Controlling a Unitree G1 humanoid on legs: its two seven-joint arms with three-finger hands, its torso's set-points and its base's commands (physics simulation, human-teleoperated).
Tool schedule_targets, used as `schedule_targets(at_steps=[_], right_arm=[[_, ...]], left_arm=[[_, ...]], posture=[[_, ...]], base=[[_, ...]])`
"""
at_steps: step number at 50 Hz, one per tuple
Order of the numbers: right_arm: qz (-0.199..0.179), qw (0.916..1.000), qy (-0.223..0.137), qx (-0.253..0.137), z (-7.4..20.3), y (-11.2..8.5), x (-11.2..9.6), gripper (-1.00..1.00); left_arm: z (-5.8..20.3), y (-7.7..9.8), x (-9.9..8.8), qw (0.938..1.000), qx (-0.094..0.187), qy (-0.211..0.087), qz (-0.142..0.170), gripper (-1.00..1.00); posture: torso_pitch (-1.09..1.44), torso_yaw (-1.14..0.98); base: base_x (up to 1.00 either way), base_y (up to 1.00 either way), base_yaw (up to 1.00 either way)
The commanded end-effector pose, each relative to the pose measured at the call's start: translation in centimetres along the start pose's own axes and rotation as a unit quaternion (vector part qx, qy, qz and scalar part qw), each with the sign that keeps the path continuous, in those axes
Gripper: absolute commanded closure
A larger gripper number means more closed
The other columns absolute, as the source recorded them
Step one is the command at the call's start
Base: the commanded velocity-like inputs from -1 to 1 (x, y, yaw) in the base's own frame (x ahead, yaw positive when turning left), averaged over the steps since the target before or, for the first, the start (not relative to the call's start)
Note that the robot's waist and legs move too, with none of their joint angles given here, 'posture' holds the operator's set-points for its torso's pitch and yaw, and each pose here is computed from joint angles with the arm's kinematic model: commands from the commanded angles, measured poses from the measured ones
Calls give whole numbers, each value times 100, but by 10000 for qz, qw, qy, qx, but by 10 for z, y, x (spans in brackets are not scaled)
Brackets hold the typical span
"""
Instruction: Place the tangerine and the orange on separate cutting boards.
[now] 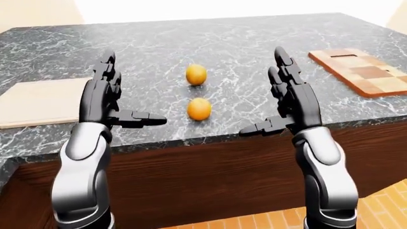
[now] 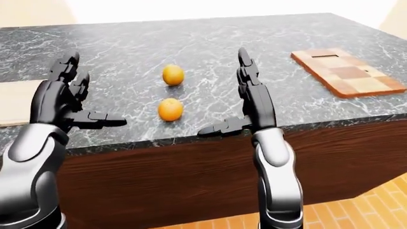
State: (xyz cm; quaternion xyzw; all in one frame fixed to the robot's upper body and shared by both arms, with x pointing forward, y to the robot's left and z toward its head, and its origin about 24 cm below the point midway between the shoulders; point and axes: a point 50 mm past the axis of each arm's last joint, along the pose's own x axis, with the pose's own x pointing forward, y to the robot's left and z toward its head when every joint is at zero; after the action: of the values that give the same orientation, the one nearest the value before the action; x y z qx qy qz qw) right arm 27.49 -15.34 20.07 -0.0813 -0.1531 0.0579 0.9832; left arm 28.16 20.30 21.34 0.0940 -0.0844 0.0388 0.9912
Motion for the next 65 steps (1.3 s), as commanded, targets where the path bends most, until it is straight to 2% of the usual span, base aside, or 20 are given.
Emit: schedule_targets(at_steps=[1, 29, 65], right_arm=[[-127, 9982, -575, -138, 21, -5, 0, -100], [-136, 9978, -605, -239, 21, -5, -2, -100], [-211, 9976, -650, -125, 21, -7, -4, -100]], left_arm=[[23, 0, -2, 9982, 54, -605, -14, -100], [22, 0, -2, 9982, 65, -601, 4, -100], [22, 0, -4, 9982, 93, -588, 19, -100]], posture=[[0, 0], [0, 0], [0, 0]], base=[[0, 0, 0], [0, 22, 0], [0, 27, 0]])
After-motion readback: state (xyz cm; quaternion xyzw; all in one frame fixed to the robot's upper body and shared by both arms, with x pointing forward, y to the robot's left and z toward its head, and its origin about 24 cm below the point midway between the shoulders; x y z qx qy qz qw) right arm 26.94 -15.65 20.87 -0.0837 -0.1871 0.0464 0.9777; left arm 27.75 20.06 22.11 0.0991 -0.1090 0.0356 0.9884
